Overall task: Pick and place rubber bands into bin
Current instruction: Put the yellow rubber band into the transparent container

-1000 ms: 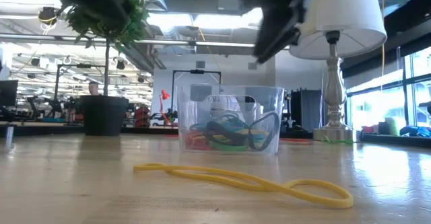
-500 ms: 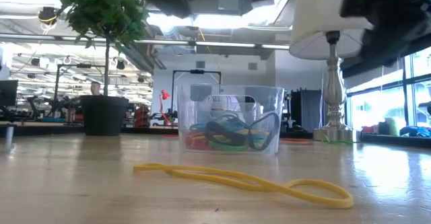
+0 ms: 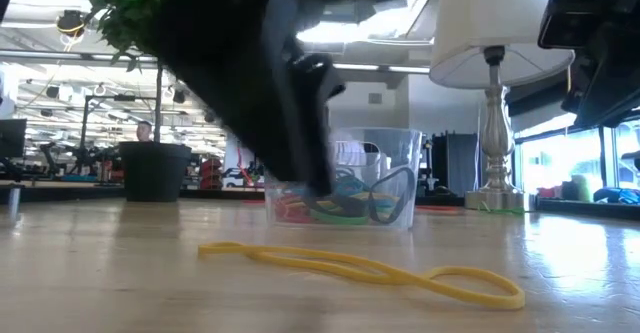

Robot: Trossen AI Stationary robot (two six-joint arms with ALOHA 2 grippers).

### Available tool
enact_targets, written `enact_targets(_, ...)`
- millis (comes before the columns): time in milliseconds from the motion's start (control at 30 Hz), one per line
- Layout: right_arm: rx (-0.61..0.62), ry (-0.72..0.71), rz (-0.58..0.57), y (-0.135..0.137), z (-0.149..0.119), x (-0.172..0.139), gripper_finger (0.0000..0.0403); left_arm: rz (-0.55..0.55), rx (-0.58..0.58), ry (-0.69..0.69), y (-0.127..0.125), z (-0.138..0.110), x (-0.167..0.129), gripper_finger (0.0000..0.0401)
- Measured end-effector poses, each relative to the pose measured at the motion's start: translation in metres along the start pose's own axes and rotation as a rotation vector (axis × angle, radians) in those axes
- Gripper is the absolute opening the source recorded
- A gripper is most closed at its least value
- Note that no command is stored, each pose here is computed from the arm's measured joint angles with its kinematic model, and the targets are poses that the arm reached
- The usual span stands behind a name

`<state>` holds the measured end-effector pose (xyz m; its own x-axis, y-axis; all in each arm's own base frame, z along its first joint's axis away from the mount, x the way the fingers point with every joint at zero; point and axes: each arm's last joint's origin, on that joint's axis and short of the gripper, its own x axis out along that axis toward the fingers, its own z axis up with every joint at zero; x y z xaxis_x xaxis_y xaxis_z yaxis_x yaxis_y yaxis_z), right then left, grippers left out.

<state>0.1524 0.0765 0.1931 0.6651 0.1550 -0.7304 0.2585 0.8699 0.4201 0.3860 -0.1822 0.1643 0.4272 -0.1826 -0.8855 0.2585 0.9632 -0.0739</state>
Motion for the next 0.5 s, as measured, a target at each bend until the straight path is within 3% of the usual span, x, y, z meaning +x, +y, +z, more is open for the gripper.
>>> enact_targets(300,-0.046,0.001,-0.001,0.000,0.000,0.000,0.0054,0.009,0.013,0.081,-0.010,-0.013,0.023,0.0176)
enact_targets(500,-0.054,0.001,-0.001,0.000,0.000,0.000,0.0054,0.047,0.019,0.114,-0.017,-0.021,0.036,0.0122)
